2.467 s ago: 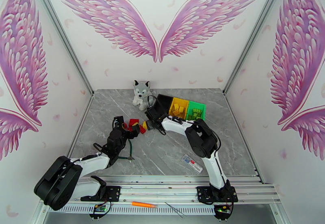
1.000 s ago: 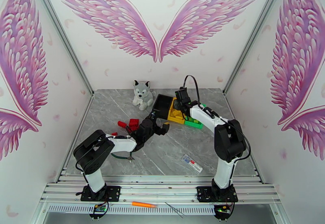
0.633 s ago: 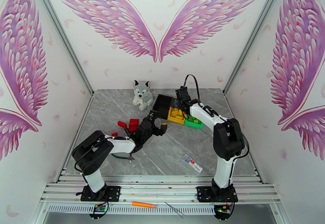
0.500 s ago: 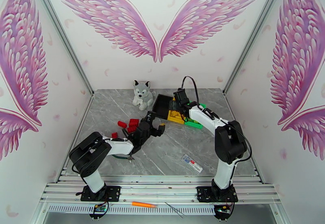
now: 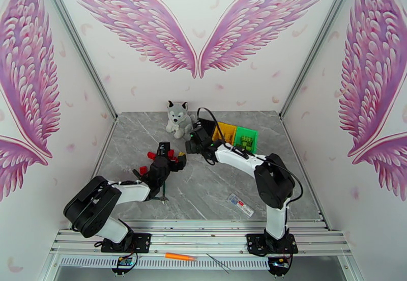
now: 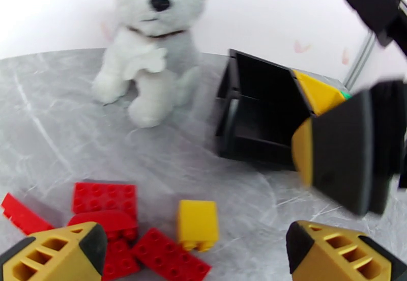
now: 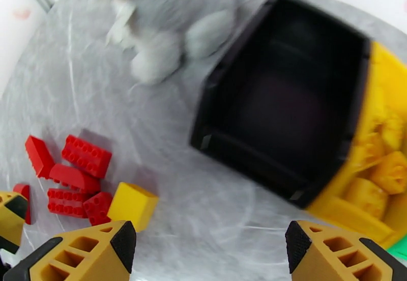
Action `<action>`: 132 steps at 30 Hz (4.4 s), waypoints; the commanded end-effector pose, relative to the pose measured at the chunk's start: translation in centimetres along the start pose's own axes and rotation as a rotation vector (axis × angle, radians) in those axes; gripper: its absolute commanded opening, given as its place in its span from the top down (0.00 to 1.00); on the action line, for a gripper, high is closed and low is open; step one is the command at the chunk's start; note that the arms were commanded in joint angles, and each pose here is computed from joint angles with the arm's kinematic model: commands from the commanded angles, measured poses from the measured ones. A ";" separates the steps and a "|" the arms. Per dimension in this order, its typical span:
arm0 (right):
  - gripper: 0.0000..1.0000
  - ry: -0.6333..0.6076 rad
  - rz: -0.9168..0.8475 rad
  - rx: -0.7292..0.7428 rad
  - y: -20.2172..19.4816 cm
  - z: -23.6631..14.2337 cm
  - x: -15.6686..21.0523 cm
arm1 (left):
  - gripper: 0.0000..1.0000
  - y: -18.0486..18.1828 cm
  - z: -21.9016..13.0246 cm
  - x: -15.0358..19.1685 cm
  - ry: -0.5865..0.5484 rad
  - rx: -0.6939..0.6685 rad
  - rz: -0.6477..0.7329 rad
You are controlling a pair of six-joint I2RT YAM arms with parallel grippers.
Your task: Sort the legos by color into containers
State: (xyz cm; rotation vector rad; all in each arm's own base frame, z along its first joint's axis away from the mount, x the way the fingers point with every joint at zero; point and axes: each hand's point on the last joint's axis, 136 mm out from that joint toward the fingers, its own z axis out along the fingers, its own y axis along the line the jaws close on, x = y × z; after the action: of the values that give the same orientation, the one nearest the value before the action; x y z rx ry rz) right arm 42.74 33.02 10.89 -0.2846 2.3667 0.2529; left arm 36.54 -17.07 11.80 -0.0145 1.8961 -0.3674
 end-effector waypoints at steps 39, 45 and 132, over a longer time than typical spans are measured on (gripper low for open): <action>0.70 0.054 0.014 0.014 2.6 4.7 3.8 | 0.01 3.5 -4.0 -1.1 -0.045 -0.027 -0.065; 0.71 -0.010 0.013 0.058 0.3 1.4 2.1 | 0.01 0.9 -2.1 -0.8 -0.016 0.051 -0.044; 0.62 0.165 -0.350 -0.161 7.5 5.7 7.6 | 0.01 9.5 -7.7 -0.1 -0.071 -0.130 -0.239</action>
State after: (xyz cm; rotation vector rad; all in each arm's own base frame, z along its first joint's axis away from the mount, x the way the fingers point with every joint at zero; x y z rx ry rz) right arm 38.67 40.61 2.26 -0.8384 2.4104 0.2683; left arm 31.77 -6.47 13.38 -0.3433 1.7916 -0.4289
